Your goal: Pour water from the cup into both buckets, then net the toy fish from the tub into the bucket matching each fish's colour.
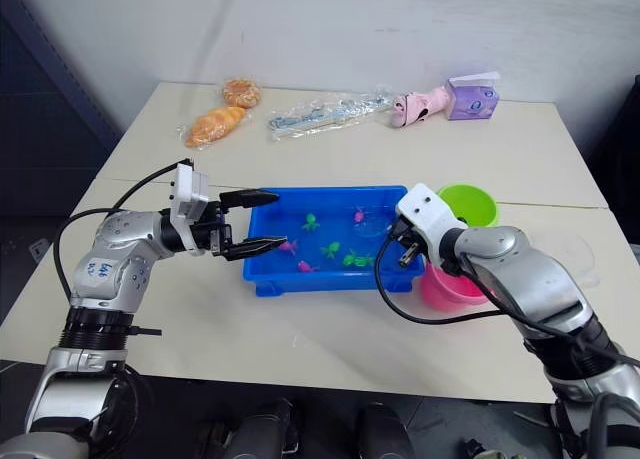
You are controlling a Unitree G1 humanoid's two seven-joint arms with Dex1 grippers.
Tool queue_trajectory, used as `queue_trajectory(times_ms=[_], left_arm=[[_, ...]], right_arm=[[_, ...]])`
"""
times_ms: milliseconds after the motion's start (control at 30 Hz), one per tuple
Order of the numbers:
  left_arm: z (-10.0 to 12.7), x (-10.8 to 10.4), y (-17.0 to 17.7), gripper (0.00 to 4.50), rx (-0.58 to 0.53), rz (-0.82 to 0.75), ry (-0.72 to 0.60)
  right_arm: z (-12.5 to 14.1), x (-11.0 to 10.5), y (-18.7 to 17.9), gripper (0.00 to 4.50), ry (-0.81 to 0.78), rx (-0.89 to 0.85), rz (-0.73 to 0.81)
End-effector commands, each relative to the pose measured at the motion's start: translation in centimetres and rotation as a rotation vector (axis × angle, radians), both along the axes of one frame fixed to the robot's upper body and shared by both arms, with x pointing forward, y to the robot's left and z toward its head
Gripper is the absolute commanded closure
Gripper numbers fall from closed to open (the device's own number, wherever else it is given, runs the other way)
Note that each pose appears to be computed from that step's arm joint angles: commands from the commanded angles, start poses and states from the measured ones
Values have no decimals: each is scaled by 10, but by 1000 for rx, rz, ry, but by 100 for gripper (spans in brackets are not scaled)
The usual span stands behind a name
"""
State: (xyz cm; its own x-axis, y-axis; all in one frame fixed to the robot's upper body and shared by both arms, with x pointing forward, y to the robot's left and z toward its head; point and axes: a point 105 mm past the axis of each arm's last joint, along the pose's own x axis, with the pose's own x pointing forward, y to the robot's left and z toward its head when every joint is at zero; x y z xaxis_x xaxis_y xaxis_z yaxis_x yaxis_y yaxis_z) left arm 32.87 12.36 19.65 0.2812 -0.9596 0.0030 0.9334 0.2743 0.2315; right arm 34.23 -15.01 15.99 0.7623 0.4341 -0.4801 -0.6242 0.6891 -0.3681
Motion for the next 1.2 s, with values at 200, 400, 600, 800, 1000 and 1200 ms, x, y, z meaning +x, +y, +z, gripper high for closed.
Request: queue_trajectory(times_ms=[200,400,600,800,1000,1200], left_arm=[[10,-1,2,6,-10,8,-39],[8,-1,9,6,2,26,-32],[8,-1,17,6,16,47,-25],[5,-1,16,6,22,38,-15],[5,1,9,6,20,0,-8],[6,3,-5,6,19,-70,0]], right_arm=[[9,11,14,450,-62,42,2],[7,8,22,450,-86,80,35],[10,-18,19,450,-123,81,127],[18,-46,7,450,-199,55,191],[32,-69,-8,450,-252,79,165],[50,-103,-28,450,-332,141,120]])
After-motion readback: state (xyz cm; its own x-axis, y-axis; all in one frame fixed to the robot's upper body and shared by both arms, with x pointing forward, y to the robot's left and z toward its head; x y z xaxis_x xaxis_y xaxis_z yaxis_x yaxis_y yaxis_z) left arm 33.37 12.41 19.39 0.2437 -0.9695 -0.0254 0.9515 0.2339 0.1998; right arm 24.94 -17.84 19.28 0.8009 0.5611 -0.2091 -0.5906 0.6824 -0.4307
